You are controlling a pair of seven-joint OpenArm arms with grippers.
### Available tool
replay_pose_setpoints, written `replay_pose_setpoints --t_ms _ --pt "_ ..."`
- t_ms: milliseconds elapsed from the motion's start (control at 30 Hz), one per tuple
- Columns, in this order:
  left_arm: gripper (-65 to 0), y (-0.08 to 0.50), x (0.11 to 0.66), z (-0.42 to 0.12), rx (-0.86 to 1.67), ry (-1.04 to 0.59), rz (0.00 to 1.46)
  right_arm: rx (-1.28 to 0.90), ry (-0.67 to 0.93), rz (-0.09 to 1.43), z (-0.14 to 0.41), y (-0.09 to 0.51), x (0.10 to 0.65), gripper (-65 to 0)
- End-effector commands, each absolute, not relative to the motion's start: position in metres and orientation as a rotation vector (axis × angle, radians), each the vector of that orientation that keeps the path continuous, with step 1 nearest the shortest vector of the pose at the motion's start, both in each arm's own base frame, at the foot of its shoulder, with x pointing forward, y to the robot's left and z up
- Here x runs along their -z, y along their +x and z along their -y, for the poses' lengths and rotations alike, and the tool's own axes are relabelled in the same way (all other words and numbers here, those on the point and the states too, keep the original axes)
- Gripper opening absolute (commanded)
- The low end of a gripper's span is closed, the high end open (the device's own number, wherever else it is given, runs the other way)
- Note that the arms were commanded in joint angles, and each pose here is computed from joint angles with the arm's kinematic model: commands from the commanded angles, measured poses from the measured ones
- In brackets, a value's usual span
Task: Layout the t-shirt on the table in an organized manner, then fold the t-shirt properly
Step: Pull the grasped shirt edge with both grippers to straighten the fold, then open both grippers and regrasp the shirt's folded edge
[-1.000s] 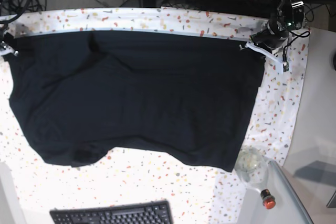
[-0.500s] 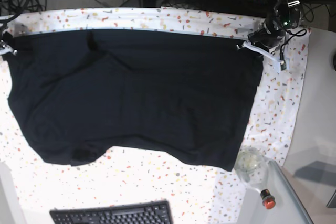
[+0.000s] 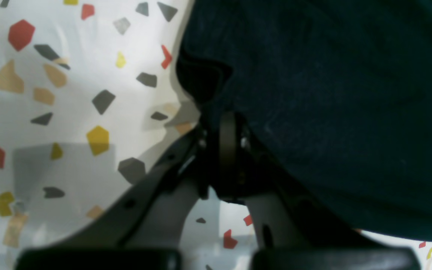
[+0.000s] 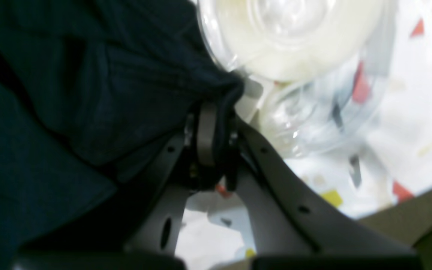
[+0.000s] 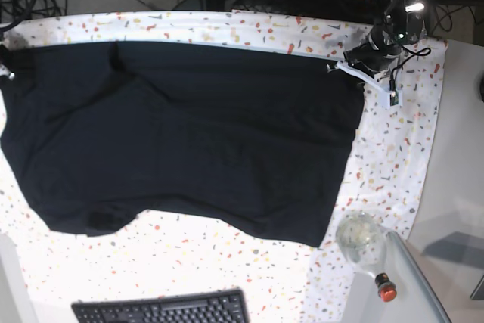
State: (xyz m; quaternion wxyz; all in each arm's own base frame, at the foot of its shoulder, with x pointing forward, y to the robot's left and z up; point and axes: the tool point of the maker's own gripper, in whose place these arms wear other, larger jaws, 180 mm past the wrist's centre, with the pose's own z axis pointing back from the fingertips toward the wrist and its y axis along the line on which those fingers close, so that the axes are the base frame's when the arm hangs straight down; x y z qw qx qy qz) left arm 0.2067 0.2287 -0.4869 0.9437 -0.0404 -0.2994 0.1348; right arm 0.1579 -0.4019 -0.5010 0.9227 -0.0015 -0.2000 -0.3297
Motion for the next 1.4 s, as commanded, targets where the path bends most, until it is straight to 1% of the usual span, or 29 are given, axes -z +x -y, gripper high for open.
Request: replay_pose_setpoints --t_ms 0,233,333,400,433,467,500,567,600,633,667,700,767,967,1067,1100,1133,1167,1200,1267,1300,1333,1367 --pt "-65.0 0.208 0.483 -0.240 -0.271 -0.043 0.623 0.674 -0.076 0.432 0.426 0.159 0.490 -65.0" --pt "-65.0 0.208 0.483 -0.241 -0.271 -0.041 0.621 0.675 -0.070 0.434 0.426 0.163 0.489 -65.0" --pt "-65.0 0.207 0.483 -0.241 -0.271 -0.041 0.620 0.680 -0.052 0.390 0.421 0.157 0.492 -65.0" --pt "-65.0 0.207 0.483 -0.241 -0.271 -0.041 0.620 0.679 -0.050 0.386 0.421 0.158 0.490 -65.0" --pt "-65.0 0.207 0.483 -0.241 -0.271 -0.041 0.620 0.674 -0.053 0.391 0.422 0.158 0.488 -63.5" --pt "-59.7 0.208 0.482 -0.242 -0.272 -0.040 0.622 0.668 -0.052 0.401 0.420 0.161 0.486 -55.7" --pt "-52.2 0.208 0.482 -0.241 -0.271 -0.041 0.625 0.660 -0.048 0.415 0.416 0.165 0.484 -48.5" --pt "-37.8 0.208 0.479 -0.250 -0.294 -0.027 0.634 0.637 -0.057 0.434 0.413 0.165 0.478 -37.2" --pt "-31.8 0.207 0.477 -0.257 -0.314 -0.018 0.641 0.621 -0.065 0.453 0.412 0.168 0.472 -33.2" --pt "-26.3 0.207 0.474 -0.266 -0.339 -0.003 0.651 0.607 -0.064 0.472 0.407 0.170 0.468 -30.6" --pt "-22.9 0.207 0.472 -0.271 -0.356 0.004 0.659 0.594 -0.066 0.491 0.403 0.174 0.463 -30.0" --pt "-20.7 0.208 0.468 -0.277 -0.373 0.013 0.673 0.586 -0.071 0.501 0.400 0.173 0.460 -30.2" --pt "-19.3 0.209 0.454 -0.290 -0.398 0.037 0.712 0.563 -0.077 0.528 0.394 0.175 0.452 -30.2" --pt "-19.4 0.205 0.413 -0.330 -0.455 0.126 0.816 0.486 -0.084 0.578 0.363 0.166 0.430 -30.2" --pt "-19.9 0.192 0.403 -0.348 -0.481 0.172 0.828 0.392 -0.065 0.641 0.329 0.171 0.409 -30.2" --pt "-21.9 0.190 0.401 -0.352 -0.489 0.180 0.831 0.330 -0.042 0.652 0.311 0.175 0.405 -30.2" --pt "-26.2 0.187 0.403 -0.357 -0.504 0.189 0.824 0.259 -0.014 0.666 0.292 0.180 0.401 -30.2" --pt "-31.8 0.184 0.404 -0.360 -0.513 0.194 0.819 0.206 0.011 0.679 0.276 0.183 0.398 -30.2" --pt "-39.0 0.182 0.407 -0.362 -0.520 0.197 0.812 0.169 0.035 0.694 0.261 0.186 0.396 -30.3" --pt "-60.6 0.179 0.413 -0.361 -0.527 0.192 0.795 0.129 0.078 0.727 0.240 0.195 0.396 -30.5" --pt "-65.0 0.180 0.413 -0.360 -0.527 0.190 0.796 0.125 0.092 0.730 0.235 0.197 0.399 -32.0" --pt "-65.0 0.179 0.416 -0.356 -0.533 0.180 0.792 0.127 0.100 0.728 0.233 0.200 0.402 -35.1" --pt "-65.0 0.181 0.419 -0.347 -0.531 0.163 0.790 0.131 0.106 0.721 0.232 0.201 0.405 -39.6"
